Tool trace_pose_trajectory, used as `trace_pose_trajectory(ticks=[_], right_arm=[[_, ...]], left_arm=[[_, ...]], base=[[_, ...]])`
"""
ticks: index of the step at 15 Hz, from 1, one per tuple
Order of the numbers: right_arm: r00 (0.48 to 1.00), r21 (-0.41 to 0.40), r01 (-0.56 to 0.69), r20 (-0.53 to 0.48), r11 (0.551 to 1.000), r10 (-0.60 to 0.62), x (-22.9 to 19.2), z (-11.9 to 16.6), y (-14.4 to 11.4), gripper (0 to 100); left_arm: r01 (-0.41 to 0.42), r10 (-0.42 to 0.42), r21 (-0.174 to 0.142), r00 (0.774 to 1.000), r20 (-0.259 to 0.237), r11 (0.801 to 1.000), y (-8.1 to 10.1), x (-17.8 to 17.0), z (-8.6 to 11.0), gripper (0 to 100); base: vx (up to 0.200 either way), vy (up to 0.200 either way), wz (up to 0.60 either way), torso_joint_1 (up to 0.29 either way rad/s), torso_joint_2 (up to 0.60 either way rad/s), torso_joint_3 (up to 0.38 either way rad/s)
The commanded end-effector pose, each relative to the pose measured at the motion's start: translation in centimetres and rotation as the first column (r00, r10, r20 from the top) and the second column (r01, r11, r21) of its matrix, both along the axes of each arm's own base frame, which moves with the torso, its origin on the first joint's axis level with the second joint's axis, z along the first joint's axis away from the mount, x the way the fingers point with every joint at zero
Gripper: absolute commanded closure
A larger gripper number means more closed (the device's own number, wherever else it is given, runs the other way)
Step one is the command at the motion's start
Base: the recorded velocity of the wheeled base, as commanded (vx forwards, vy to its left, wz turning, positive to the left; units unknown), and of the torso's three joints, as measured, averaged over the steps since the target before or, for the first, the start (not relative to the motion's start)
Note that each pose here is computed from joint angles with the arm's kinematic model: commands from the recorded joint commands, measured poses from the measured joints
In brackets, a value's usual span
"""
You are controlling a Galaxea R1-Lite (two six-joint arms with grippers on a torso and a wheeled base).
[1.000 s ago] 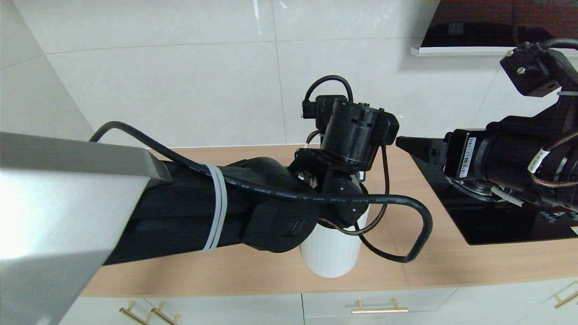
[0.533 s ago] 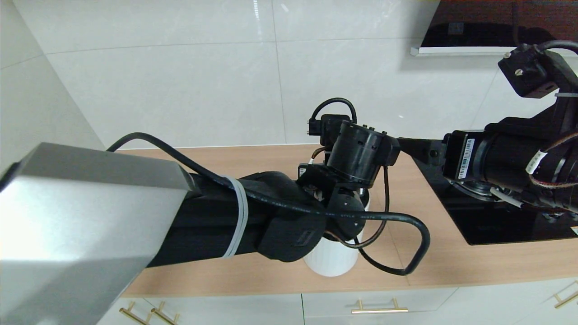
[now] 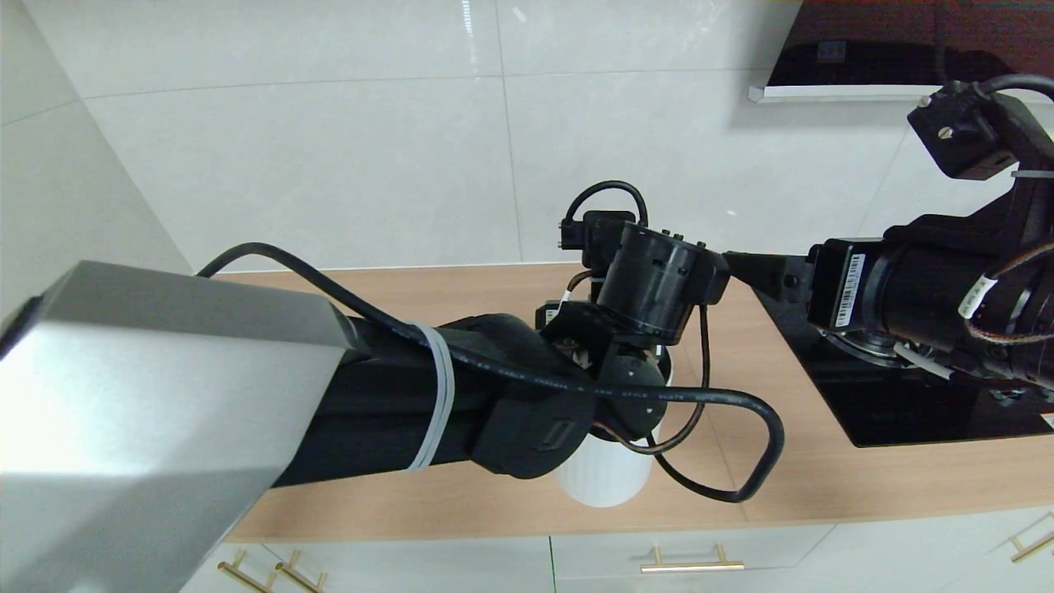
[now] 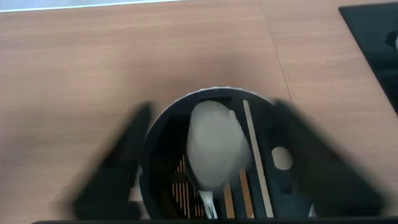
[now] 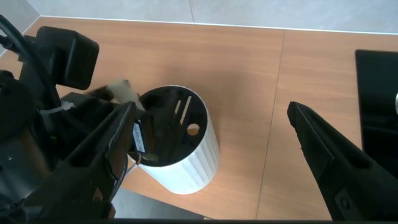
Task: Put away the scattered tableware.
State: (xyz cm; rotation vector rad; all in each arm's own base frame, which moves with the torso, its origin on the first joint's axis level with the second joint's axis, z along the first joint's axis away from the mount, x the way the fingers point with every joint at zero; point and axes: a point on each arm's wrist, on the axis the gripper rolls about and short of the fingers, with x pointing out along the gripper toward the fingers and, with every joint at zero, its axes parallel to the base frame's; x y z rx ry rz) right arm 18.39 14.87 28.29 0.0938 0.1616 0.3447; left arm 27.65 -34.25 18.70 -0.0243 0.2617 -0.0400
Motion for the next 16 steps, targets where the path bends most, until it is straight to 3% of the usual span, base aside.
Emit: trace_pose_trajectory(ticks=[1, 4, 5, 7, 8, 10, 11, 13, 14, 16], right_arm=[[1.000, 0.000, 0.001, 0.000, 1.000, -0.001, 0.0, 0.0, 0.0, 0], [1.000, 0.003, 0.001, 0.003, 1.000, -0.001, 0.0, 0.1, 0.0, 0], [1.000, 0.008, 0.007, 0.009, 1.000, -0.007, -0.1, 0.3, -0.3, 0], [0.998, 0.016, 0.059, 0.018, 0.998, -0.059, 0.3, 0.6, -1.5, 0], [0.996, 0.031, 0.078, 0.034, 0.996, -0.079, -0.2, 1.1, -2.5, 0], [0.992, 0.028, 0.118, 0.028, 0.993, -0.119, -2.0, 0.0, -4.7, 0], [0.993, 0.030, 0.117, 0.030, 0.993, -0.118, -3.5, -0.6, -5.7, 0], [0.991, 0.038, 0.124, 0.045, 0.992, -0.125, -6.5, -1.7, -7.8, 0], [0.987, 0.057, 0.143, 0.069, 0.988, -0.147, -8.5, -2.4, -9.4, 0], [0.957, 0.092, 0.256, 0.114, 0.962, -0.266, -11.1, -3.3, -12.2, 0]], left_arm=[[-0.001, 0.001, -0.017, 1.000, 0.011, 1.000, 0.3, -0.2, 0.9, 0], [0.001, 0.005, -0.104, 0.998, 0.055, 0.995, 1.7, -1.4, 4.3, 0], [0.010, 0.003, -0.150, 0.996, 0.084, 0.989, 3.5, -2.8, 6.8, 0], [0.043, -0.017, -0.213, 0.992, 0.124, 0.976, 7.8, -5.8, 10.5, 0], [0.080, -0.042, -0.256, 0.988, 0.150, 0.963, 10.9, -7.7, 12.4, 0], [0.182, -0.110, -0.336, 0.968, 0.224, 0.924, 17.3, -11.9, 15.1, 0], [0.204, -0.122, -0.341, 0.962, 0.245, 0.918, 20.5, -13.5, 15.2, 0], [0.181, -0.100, -0.300, 0.959, 0.266, 0.937, 25.5, -15.8, 13.7, 0], [0.174, -0.087, -0.300, 0.956, 0.281, 0.938, 28.0, -17.7, 12.5, 0], [0.135, -0.026, -0.314, 0.944, 0.329, 0.940, 31.3, -20.9, 10.8, 0]], base=[[0.000, 0.000, 0.00, 0.000, 0.00, 0.000], [0.000, 0.000, 0.00, 0.000, 0.00, 0.000], [0.000, 0.000, 0.00, 0.000, 0.00, 0.000], [0.000, 0.000, 0.00, 0.000, 0.00, 0.000], [0.000, 0.000, 0.00, 0.000, 0.00, 0.000], [0.000, 0.000, 0.00, 0.000, 0.00, 0.000], [0.000, 0.000, 0.00, 0.000, 0.00, 0.000], [0.000, 0.000, 0.00, 0.000, 0.00, 0.000], [0.000, 0.000, 0.00, 0.000, 0.00, 0.000], [0.000, 0.000, 0.00, 0.000, 0.00, 0.000]])
